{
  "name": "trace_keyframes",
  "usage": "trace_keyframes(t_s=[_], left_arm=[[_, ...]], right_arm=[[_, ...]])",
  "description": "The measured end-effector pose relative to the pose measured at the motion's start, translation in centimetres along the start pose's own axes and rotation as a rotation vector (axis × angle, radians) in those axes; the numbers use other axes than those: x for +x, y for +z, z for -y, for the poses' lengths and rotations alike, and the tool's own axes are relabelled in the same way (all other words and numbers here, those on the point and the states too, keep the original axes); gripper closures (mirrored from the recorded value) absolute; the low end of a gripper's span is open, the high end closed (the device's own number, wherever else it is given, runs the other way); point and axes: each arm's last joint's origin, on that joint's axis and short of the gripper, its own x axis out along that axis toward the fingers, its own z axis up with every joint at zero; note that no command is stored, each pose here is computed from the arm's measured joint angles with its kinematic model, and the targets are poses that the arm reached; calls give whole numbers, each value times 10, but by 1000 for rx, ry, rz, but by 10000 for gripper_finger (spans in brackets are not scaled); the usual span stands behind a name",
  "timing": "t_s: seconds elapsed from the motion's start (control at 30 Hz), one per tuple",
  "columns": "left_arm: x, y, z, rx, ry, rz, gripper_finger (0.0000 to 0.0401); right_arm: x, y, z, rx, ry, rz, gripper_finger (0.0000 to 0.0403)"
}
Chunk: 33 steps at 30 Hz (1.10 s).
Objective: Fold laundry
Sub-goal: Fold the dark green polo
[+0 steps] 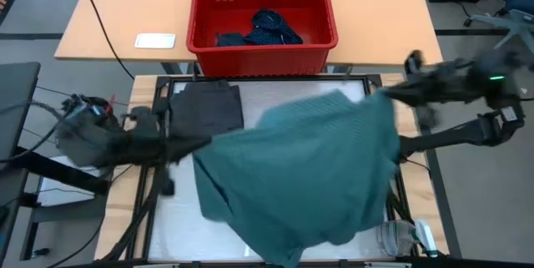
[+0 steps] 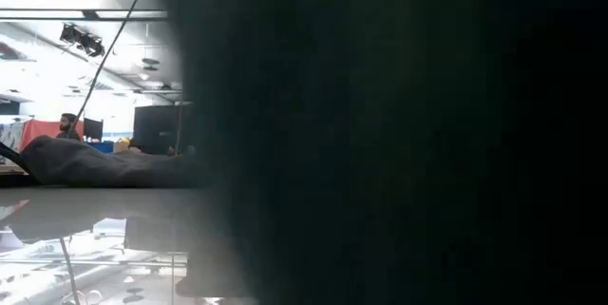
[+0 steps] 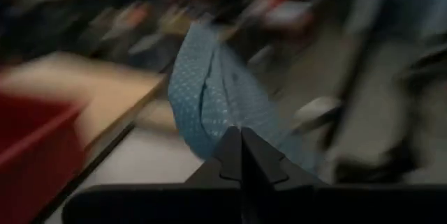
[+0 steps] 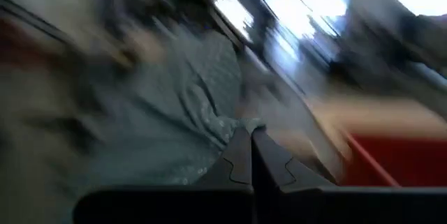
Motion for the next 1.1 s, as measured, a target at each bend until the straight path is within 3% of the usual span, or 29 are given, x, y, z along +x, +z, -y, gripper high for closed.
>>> trace_keyframes(t_s=[0.17, 0.3, 0.53, 0.73, 0.83, 0.97, 1.1], left_arm=[[22, -42, -46, -86, 347, -329, 401], [55, -61, -75, -55, 504, -405, 401], [95, -126, -146, -75, 851, -727, 400], [107, -189, -212, -71, 1165, -931, 364], [108, -211, -238, -162, 1204, -999, 333], [107, -225, -254, -164, 1176, -1092, 294], [108, -224, -259, -137, 1147, -1103, 272]], right_arm=[[68, -39, 22, -7, -288, -308, 403], [127, -81, 59, -24, -472, -492, 403], [210, -166, 153, 55, -628, -561, 395], [235, -209, 202, 231, -718, -714, 316], [234, -212, 206, 297, -746, -764, 263], [226, -206, 191, 462, -763, -808, 209], [219, -189, 159, 642, -629, -810, 200]])
